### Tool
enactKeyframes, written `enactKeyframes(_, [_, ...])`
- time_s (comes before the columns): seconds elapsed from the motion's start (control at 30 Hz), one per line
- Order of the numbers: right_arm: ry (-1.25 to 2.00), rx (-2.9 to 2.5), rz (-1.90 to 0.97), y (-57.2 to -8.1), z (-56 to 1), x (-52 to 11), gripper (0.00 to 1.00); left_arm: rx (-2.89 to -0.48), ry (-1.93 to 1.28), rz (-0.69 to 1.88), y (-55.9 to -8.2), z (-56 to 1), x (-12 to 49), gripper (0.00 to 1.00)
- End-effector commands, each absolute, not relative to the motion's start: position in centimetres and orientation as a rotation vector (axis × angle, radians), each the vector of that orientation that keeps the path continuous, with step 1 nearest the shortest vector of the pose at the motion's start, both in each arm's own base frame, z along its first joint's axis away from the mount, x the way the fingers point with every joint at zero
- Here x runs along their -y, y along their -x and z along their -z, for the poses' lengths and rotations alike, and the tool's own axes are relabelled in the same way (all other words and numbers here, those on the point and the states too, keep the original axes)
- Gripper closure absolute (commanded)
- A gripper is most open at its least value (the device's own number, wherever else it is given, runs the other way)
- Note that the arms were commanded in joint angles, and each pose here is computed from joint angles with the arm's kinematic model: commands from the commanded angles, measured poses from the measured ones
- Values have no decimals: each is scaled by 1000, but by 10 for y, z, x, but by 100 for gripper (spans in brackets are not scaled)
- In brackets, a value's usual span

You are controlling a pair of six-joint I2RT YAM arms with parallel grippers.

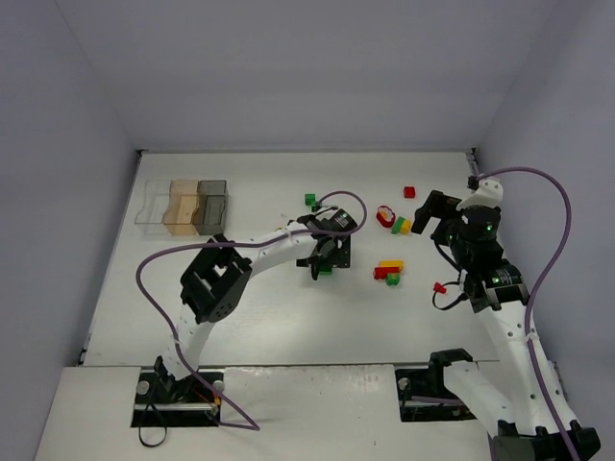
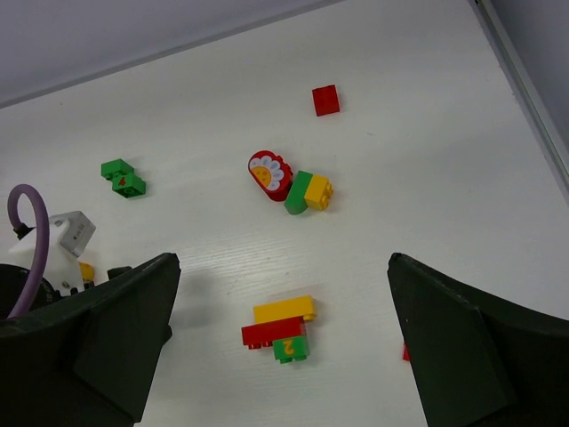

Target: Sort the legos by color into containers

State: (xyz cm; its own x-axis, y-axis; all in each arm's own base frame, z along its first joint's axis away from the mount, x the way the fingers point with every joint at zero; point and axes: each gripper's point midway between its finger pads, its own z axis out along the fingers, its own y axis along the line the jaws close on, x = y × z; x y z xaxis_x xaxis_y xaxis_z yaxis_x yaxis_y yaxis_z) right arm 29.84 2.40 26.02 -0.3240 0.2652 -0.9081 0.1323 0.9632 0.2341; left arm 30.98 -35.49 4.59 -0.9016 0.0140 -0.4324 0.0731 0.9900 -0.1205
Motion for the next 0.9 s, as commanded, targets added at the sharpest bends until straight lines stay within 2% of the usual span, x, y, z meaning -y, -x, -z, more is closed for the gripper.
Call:
enactKeyframes(0.0, [-302,-1833,-161,-303,-283,-25,0,-2647,-1,183,-318,-69,354,20])
enactKeyframes(0.1, [-303,-1843,-160,-302,-278,-25,0,-2654,-3,179,-317,-65,355,36])
enactKeyframes(0.13, [-306,-1841,-160,-301,-278,-25,0,-2657,-4,179,-317,-64,355,47])
enactKeyframes(0.2, [-307,-1842,-158,-300,-277,-24,0,-2662,-2,184,-316,-64,355,59])
enactKeyframes(0.23, [-305,-1839,-155,-300,-278,-24,0,-2667,0,181,-313,-62,353,74])
enactKeyframes(0.27, [-304,-1841,-154,-300,-278,-24,0,-2661,8,185,-313,-65,351,82])
enactKeyframes(0.37, [-293,-1838,-149,-300,-280,-24,0,-2597,6,203,-314,-95,340,98])
enactKeyframes(0.47, [-282,-1826,-167,-299,-286,-26,0,-2485,27,245,-325,-161,311,98])
enactKeyframes(0.57, [-268,-1823,-182,-300,-289,-29,0,-2397,129,199,-346,-207,251,98])
enactKeyframes(0.7, [-251,-1828,-206,-301,-291,-34,0,-2314,360,73,-377,-233,144,94])
enactKeyframes(0.73, [-250,-1831,-210,-301,-290,-35,0,-2292,468,23,-388,-234,102,93])
enactKeyframes(0.87, [-244,-1841,-218,-301,-287,-36,0,-2205,678,-85,-409,-241,17,91])
